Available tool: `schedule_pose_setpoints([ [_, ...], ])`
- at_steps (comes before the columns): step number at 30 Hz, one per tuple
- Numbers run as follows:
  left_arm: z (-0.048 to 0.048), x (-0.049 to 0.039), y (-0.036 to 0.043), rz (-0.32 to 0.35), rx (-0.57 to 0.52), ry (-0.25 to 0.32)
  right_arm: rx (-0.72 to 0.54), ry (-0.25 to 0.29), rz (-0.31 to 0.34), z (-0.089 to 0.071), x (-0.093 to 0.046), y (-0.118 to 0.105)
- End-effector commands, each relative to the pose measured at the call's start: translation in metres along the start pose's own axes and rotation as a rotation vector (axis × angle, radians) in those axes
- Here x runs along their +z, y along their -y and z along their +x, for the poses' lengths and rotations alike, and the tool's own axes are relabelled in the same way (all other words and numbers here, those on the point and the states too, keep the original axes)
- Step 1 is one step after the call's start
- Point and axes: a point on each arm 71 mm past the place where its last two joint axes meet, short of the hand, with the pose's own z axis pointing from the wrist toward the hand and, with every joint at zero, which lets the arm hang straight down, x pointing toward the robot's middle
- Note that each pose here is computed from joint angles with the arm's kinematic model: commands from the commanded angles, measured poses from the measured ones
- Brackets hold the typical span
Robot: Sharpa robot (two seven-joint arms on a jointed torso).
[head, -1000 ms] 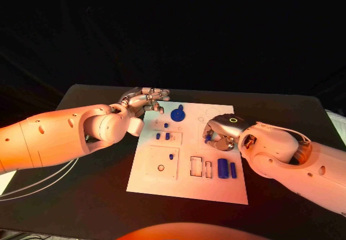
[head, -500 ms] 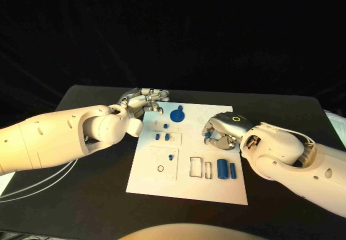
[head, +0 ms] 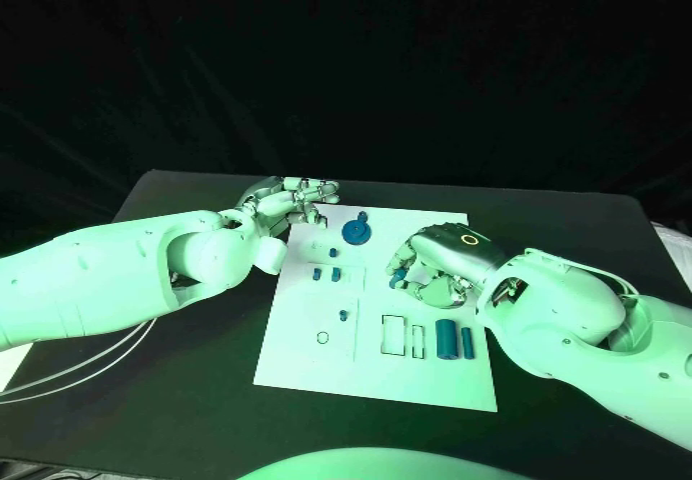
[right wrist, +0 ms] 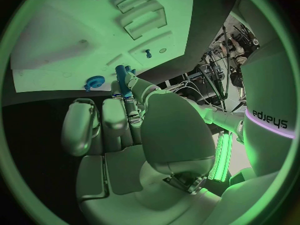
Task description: Assemble the parts on the task board
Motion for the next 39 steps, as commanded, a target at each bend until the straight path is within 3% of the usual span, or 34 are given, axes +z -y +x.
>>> schedule_pose_setpoints([
  [1, 0.0029, 0.0003, 0.0006, 0.007, -0.002, -0.021, 0.044, 0.023, -0.037, 0.0, 0.003, -0.014],
  [7, 0.0042, 0.0008, 0.0005, 0.008, -0.003, -0.024, 0.075, 0.026, -0.098, 0.008, 0.012, -0.035],
  [14, 0.006, 0.0019, 0.0002, 0.008, -0.003, -0.027, 0.084, 0.004, -0.154, 0.031, 0.026, -0.056],
  [24, 0.0078, 0.0025, 0.0, 0.008, -0.004, -0.03, 0.092, -0.062, -0.168, 0.064, 0.037, -0.064],
  [39, 0.0094, 0.0039, -0.0004, 0.008, -0.005, -0.035, 0.093, -0.107, -0.179, 0.081, 0.046, -0.073],
])
